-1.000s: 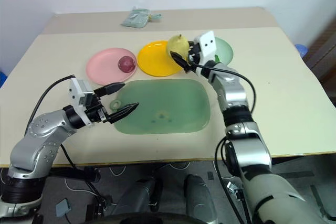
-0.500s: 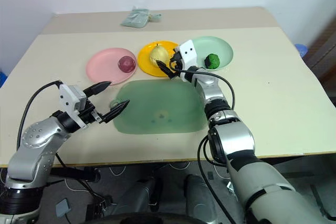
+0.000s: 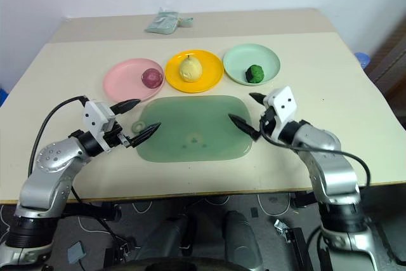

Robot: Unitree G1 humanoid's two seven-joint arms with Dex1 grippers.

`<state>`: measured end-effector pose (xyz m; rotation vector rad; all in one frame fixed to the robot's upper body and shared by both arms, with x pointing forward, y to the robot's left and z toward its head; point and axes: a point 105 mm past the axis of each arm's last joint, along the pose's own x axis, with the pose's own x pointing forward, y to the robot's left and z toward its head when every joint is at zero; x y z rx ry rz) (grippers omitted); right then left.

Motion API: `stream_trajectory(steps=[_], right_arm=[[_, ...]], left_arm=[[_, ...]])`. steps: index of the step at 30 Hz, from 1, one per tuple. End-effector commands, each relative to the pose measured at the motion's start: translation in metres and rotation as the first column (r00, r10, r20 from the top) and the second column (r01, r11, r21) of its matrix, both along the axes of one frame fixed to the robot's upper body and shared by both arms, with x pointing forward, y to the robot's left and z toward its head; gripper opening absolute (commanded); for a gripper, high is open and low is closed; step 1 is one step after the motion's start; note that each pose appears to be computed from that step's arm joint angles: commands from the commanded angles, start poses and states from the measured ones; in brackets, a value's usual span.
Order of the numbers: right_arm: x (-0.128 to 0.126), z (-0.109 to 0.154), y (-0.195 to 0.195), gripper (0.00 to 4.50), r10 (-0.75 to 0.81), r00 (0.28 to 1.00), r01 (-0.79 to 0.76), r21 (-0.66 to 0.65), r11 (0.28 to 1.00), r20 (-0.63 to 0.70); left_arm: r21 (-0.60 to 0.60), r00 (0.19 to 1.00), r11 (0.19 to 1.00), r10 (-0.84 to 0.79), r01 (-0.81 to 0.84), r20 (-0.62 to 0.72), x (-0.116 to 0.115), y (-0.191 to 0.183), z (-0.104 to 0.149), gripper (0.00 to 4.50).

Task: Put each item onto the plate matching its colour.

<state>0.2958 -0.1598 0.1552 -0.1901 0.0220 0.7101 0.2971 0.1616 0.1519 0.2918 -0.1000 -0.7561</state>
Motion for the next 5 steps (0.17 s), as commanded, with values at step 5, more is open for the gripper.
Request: stream_trajectory(steps=[5], right_arm=[[-0.035, -0.003, -0.019, 4.48, -0.089, 0.995, 0.087, -0.03, 0.996, -0.051]], left_arm=[[0.013, 1.0, 1.0, -0.021, 0.02, 0.023, -0.001, -0.002, 0.007, 4.5]])
